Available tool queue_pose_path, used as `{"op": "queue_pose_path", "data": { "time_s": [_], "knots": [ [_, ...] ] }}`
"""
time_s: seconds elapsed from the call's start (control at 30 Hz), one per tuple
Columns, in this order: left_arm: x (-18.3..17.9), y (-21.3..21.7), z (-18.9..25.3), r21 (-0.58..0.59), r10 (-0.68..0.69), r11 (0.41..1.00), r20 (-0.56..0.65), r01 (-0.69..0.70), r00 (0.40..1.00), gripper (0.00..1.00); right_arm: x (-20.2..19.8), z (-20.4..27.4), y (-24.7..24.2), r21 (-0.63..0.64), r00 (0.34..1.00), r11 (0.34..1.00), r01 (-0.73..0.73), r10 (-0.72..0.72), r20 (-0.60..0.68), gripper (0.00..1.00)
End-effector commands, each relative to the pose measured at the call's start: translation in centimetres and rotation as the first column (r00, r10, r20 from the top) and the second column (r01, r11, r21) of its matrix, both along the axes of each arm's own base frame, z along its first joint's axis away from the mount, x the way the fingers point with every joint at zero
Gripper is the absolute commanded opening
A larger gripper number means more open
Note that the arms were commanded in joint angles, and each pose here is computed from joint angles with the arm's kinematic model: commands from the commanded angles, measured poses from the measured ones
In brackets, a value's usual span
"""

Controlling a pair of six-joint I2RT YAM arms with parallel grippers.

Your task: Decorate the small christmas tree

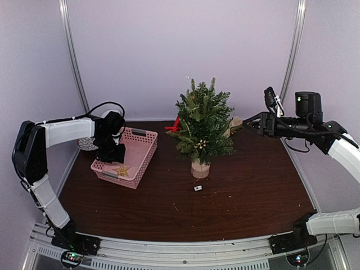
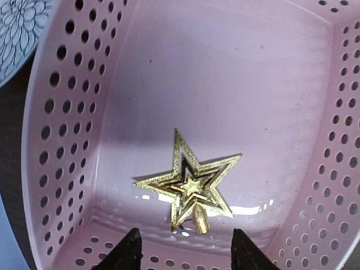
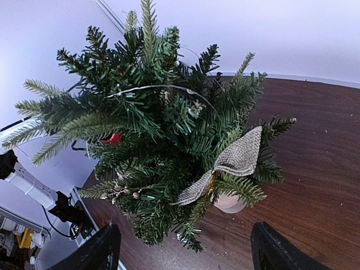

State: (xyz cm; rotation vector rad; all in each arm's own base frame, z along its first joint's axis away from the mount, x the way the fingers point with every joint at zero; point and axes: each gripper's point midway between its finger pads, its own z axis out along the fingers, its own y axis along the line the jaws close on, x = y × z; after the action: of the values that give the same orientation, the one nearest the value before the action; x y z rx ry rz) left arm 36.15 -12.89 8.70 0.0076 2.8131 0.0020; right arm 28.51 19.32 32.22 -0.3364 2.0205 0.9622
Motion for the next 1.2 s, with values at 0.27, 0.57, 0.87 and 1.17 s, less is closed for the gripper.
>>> {"op": "queue_pose_path", "data": {
  "time_s": [0.27,0.57,0.87,1.17],
  "knots": [
    [-2.1,-0.8,-5.0,0.085,0.058,0.995,-0.112,-0.048,0.992,0.37,-0.1,1.3,-0.4,0.012,0.999,1.0,0.012,-0.012,0.046,0.83],
    [-2.4,-1.4,-7.6,0.112,0.043,0.993,-0.154,-0.025,0.987,0.27,0.0,1.4,-0.4,0.011,0.999,1.0,0.015,-0.015,0.048,0.83],
    [-1.1,-0.4,-8.5,0.201,0.046,0.979,-0.133,-0.018,0.99,0.13,-0.1,1.7,-0.4,0.013,0.999,1.0,0.015,-0.015,0.051,0.83],
    [0.3,-1.2,-4.4,0.158,-0.003,0.987,-0.015,0.005,1.0,0.03,0.0,2.2,-0.4,0.012,0.998,1.0,0.012,-0.013,0.066,0.83]
  ]
}}
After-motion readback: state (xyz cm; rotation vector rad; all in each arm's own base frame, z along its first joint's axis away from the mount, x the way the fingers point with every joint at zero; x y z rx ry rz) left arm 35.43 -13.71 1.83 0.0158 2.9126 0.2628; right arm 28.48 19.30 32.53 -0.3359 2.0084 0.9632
